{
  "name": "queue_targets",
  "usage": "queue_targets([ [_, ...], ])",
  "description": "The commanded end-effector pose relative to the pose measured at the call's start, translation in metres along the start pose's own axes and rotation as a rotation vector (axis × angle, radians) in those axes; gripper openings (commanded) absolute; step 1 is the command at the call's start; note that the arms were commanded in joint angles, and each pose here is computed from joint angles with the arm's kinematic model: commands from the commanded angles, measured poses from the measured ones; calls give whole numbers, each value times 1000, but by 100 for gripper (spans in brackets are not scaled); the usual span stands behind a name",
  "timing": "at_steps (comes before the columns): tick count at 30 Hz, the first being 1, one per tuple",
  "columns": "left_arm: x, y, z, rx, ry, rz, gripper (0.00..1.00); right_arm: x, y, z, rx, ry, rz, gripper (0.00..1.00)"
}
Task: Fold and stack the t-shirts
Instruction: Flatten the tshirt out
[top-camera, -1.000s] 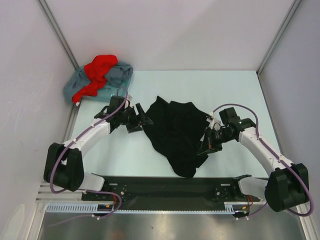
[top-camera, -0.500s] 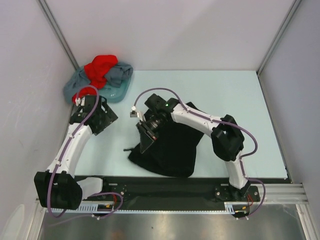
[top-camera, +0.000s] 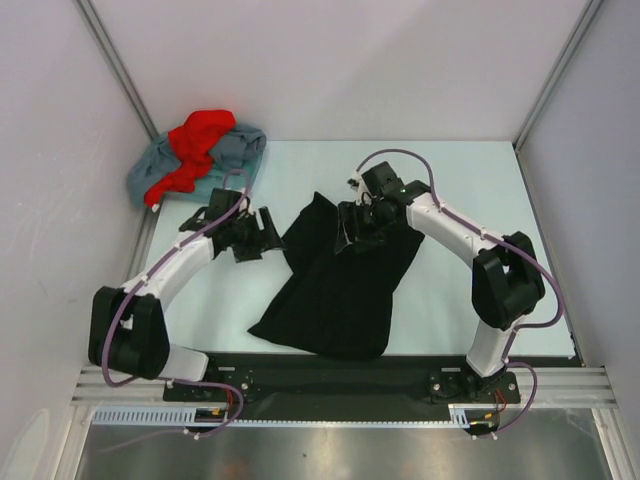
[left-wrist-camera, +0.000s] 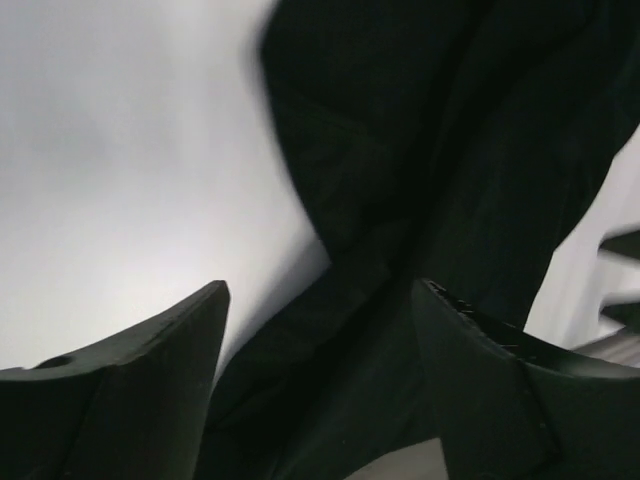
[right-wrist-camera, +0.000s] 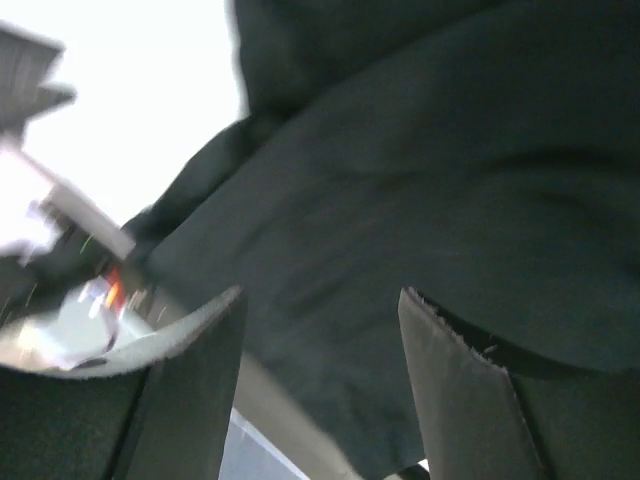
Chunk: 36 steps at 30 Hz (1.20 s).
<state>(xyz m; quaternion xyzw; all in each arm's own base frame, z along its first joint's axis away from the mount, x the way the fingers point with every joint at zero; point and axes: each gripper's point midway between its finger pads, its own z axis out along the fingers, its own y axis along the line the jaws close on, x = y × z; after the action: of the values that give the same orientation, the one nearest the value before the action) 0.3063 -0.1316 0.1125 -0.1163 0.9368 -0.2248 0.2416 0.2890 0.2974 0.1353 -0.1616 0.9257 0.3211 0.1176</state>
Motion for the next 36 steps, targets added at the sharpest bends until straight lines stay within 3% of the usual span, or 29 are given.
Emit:
queue_targets([
  [1, 3, -37, 5, 106, 30, 114, 77, -53, -43, -5, 272, -225, 98, 68],
  [3, 10, -29, 6, 37, 28, 126, 70, -69, -60, 5, 351, -274, 170, 68],
  [5, 27, -19, -3, -22, 41, 144, 69, -78, -64, 14, 372, -297, 212, 68],
  [8, 42, 1, -20, -81, 13, 138, 75, -89, -73, 31, 432, -351, 290, 67],
  [11, 72, 19, -28, -129, 67, 48, 83, -97, -74, 40, 486, -390, 303, 67],
  [17, 103, 20, -39, -79, 152, 8, 83, -92, -81, 56, 577, -387, 343, 59],
  [23, 136, 28, -39, -72, 268, -33, 72, -79, -82, 63, 604, -370, 327, 54],
  [33, 172, 19, -33, 27, 422, -72, 70, -77, -81, 69, 589, -352, 298, 47],
  [35, 172, 18, -34, 29, 420, -71, 66, -76, -80, 72, 577, -345, 285, 42],
  [36, 171, 18, -33, 31, 414, -67, 58, -77, -80, 73, 574, -347, 280, 42],
])
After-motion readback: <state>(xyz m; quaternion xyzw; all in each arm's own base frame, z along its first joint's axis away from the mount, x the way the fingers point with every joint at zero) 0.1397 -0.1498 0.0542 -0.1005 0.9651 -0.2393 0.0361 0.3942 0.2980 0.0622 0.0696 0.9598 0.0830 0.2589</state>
